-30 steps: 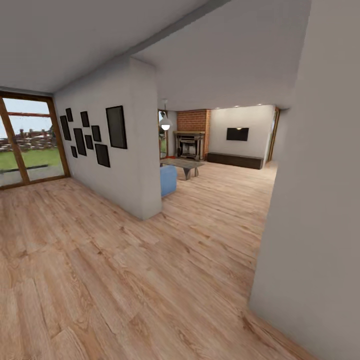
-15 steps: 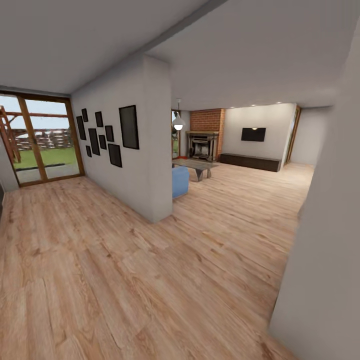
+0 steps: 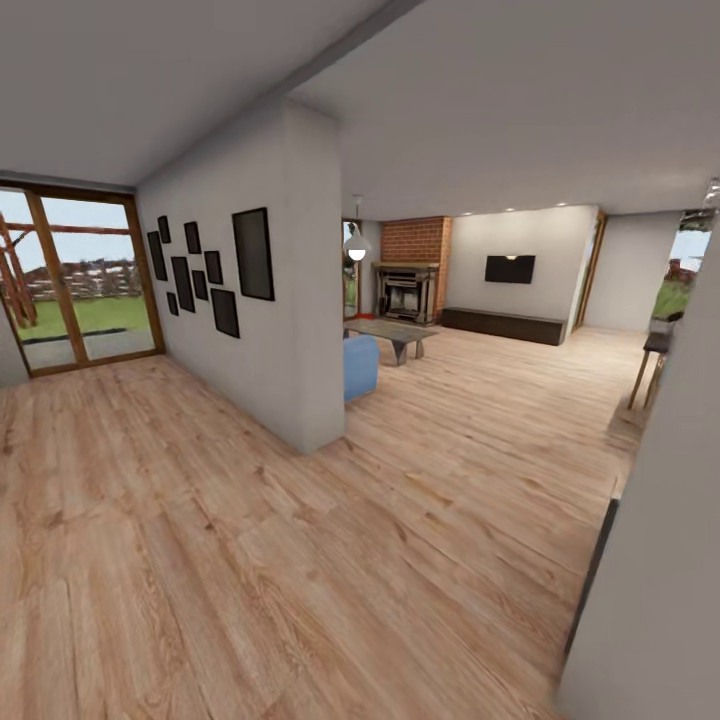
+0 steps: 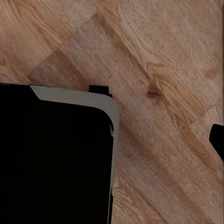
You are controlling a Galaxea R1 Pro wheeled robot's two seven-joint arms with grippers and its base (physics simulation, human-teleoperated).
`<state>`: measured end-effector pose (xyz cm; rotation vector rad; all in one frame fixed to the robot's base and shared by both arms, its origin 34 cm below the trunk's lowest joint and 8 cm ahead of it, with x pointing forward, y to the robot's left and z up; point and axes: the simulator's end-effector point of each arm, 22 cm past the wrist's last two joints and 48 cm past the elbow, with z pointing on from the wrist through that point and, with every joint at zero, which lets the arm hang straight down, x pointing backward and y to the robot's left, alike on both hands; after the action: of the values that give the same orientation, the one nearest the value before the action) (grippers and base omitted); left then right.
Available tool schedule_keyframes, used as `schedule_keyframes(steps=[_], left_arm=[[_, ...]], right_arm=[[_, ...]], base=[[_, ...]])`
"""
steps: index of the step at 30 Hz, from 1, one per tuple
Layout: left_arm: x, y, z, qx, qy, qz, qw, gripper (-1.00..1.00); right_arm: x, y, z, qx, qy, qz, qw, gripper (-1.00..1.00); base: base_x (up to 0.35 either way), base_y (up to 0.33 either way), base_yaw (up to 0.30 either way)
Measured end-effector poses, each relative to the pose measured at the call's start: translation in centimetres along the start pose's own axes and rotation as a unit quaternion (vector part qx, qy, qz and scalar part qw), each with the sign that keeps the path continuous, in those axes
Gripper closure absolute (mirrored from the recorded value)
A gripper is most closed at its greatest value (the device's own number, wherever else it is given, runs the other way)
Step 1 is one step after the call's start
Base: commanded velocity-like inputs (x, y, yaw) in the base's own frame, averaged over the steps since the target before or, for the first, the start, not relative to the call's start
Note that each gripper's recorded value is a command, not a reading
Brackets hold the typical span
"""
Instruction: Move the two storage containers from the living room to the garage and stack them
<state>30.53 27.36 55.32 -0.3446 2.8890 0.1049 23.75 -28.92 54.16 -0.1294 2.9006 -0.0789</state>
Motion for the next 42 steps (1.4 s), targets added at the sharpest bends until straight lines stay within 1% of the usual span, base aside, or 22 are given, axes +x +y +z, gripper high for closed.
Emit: schedule_keyframes(steps=[6, 13, 14, 16, 18, 20, 22, 24, 26, 28, 31, 33, 36, 42], left_arm=[[-0.1, 0.0, 0.0, 0.0, -0.003, -0.001, 1.0, -1.0], [-0.1, 0.1, 0.0, -0.001, -0.003, -0.002, 1.0, -1.0], [-0.1, 0.1, 0.0, -0.001, -0.003, -0.002, 1.0, -1.0], [-0.1, 0.1, 0.0, -0.001, -0.002, -0.002, 1.0, -1.0], [-0.1, 0.2, 0.0, -0.001, -0.002, -0.002, 1.0, -1.0], [-0.1, 0.3, 0.0, -0.002, -0.002, -0.002, 1.0, -1.0], [-0.1, 0.3, 0.0, -0.002, -0.002, -0.002, 1.0, -1.0], [-0.1, 0.4, 0.0, -0.002, -0.002, -0.002, 1.0, -1.0], [-0.1, 0.4, 0.0, -0.002, -0.002, -0.002, 1.0, -1.0], [-0.1, 0.4, 0.0, -0.002, -0.002, -0.002, 1.0, -1.0], [-0.1, 0.3, 0.0, -0.002, -0.002, -0.002, 1.0, -1.0], [-0.1, 0.3, 0.0, -0.002, -0.002, -0.002, 1.0, -1.0], [-0.1, 0.3, 0.0, -0.002, -0.002, -0.002, 1.0, -1.0], [-0.1, 0.3, 0.0, -0.002, -0.002, -0.002, 1.0, -1.0]], right_arm=[[0.0, 0.2, 0.0, 0.002, 0.001, 0.008, 1.0, -1.0], [-0.1, 1.3, 0.0, -0.01, -0.001, 0.003, 0.9999, -1.0], [-0.1, 1.5, 0.0, -0.014, -0.001, -0.005, 0.9999, -1.0], [-0.1, 1.6, 0.0, -0.017, -0.001, -0.014, 0.9998, -1.0], [0.0, 2.0, 0.0, -0.024, 0.0, -0.03, 0.9993, -1.0], [0.1, 3.0, -0.1, -0.047, 0.001, -0.051, 0.9976, -1.0], [0.3, 4.0, -0.2, -0.074, 0.004, -0.059, 0.9955, -1.0], [0.4, 4.1, -0.3, -0.08, 0.004, -0.058, 0.9951, -1.0], [0.4, 3.9, -0.3, -0.078, 0.004, -0.057, 0.9953, -1.0], [0.3, 3.2, -0.2, -0.062, 0.003, -0.055, 0.9965, -1.0], [0.0, 1.7, 0.0, -0.024, 0.0, -0.053, 0.9983, -1.0], [-0.1, 1.2, 0.0, -0.012, -0.001, -0.052, 0.9986, -1.0], [-0.1, 1.0, 0.0, -0.007, -0.002, -0.052, 0.9986, -1.0], [-0.1, 1.0, 0.0, -0.005, -0.002, -0.052, 0.9986, -1.0]], base=[[0.322, 0.0, 0.0], [0.322, 0.0, 0.0], [0.322, 0.0, 0.0], [0.322, 0.0, 0.0], [0.322, 0.0, 0.0], [0.322, 0.0, 0.0], [0.322, 0.0, 0.0], [0.322, 0.0, 0.0], [0.322, 0.0, 0.0], [0.322, 0.0, 0.0], [0.322, 0.0, 0.0], [0.322, 0.0, 0.0], [0.322, 0.0, 0.0], [0.322, 0.0, -0.005]])
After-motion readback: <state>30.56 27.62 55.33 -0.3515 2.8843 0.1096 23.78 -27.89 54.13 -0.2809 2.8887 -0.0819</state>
